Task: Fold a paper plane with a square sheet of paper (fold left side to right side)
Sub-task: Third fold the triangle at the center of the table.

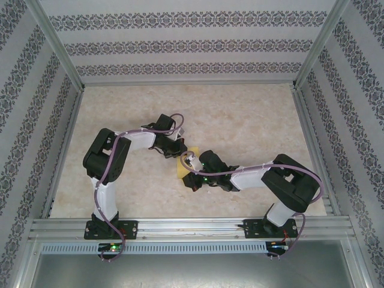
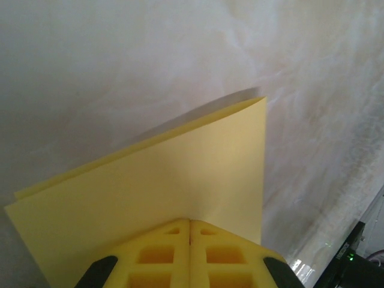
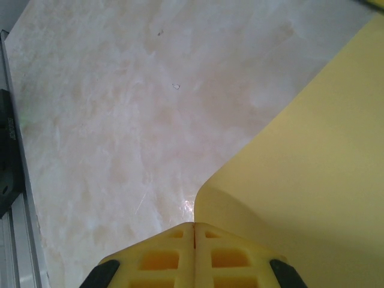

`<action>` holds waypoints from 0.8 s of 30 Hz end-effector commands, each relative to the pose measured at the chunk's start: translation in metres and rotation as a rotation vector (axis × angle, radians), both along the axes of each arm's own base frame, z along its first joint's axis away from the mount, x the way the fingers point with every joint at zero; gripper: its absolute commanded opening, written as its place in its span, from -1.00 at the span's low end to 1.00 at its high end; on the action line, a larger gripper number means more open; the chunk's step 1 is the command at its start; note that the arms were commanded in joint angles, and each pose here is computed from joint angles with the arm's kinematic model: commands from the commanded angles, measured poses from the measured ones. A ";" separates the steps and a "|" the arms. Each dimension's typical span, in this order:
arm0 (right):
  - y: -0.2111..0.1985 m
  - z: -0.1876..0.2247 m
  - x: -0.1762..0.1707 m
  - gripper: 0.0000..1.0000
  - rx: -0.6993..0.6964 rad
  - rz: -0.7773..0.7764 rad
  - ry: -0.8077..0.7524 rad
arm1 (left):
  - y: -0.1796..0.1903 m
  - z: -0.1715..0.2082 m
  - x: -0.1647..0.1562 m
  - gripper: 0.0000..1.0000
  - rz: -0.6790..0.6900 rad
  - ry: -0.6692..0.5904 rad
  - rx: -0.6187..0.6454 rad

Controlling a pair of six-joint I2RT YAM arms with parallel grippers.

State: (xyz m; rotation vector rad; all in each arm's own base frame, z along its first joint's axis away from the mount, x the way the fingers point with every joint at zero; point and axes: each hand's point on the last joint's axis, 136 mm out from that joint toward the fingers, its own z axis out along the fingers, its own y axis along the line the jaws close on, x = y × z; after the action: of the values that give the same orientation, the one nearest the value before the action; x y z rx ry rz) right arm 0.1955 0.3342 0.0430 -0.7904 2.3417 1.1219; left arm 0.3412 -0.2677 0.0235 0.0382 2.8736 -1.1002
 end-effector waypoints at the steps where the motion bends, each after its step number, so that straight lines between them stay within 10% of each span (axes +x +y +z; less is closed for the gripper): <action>1: 0.000 0.003 0.002 -1.00 0.031 -0.008 0.021 | 0.005 -0.010 -0.009 -0.97 -0.035 0.014 0.061; 24: -0.030 -0.006 0.041 -1.00 -0.042 -0.207 0.048 | 0.023 -0.039 -0.019 -1.00 -0.029 0.039 0.190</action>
State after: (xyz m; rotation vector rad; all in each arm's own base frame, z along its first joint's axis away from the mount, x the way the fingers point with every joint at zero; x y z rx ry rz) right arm 0.2274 0.3091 0.0359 -0.5732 2.4224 1.0561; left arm 0.3398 -0.2648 0.0178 0.0896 2.8823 -1.0400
